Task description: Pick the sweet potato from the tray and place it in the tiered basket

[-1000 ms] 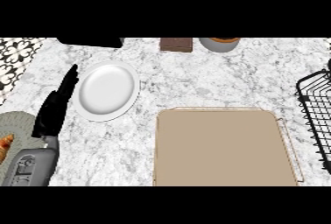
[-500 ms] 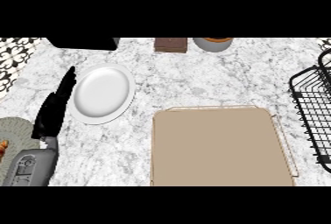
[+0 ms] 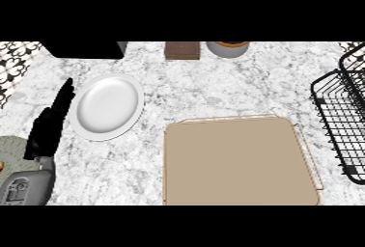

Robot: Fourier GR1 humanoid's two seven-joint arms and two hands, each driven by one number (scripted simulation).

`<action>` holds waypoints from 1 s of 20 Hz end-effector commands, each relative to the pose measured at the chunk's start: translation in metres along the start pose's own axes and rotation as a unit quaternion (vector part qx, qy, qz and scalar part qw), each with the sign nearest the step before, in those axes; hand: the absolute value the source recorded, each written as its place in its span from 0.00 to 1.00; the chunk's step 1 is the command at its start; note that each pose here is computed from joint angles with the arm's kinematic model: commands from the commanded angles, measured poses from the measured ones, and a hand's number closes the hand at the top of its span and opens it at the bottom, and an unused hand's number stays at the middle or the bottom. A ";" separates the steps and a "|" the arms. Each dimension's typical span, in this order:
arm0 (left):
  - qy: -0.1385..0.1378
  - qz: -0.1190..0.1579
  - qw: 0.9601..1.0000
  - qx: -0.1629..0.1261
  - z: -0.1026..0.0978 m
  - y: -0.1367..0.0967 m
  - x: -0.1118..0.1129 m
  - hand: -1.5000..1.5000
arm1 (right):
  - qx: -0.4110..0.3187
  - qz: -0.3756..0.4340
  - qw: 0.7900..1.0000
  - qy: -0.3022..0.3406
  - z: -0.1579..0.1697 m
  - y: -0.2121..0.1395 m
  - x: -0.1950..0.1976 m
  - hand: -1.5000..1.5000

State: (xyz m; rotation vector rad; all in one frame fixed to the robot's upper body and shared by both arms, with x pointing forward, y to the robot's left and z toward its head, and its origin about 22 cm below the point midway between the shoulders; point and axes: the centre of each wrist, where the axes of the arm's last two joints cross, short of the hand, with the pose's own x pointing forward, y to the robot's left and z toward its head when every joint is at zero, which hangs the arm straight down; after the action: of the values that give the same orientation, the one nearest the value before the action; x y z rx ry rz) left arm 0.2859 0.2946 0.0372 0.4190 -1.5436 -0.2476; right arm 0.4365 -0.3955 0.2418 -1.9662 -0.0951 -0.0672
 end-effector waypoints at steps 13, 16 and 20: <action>0.006 0.006 1.000 0.004 0.011 0.002 -0.002 0.50 | 0.165 -0.149 0.963 0.154 0.005 0.047 -0.024 1.00; 0.010 -0.003 1.000 0.015 0.003 0.017 0.002 0.50 | 0.184 -0.125 0.964 0.143 0.026 0.089 -0.038 0.00; 0.007 -0.008 1.000 0.015 0.013 0.008 -0.014 0.50 | 0.128 -0.191 0.965 0.128 0.022 0.072 -0.043 0.00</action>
State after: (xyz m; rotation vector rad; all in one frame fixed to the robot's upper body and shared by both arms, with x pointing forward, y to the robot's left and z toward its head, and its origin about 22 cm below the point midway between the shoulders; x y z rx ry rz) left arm 0.2763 0.3026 0.0358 0.4383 -1.5296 -0.2277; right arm 0.4058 -0.4140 0.1714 -1.6300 -0.2683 -0.3099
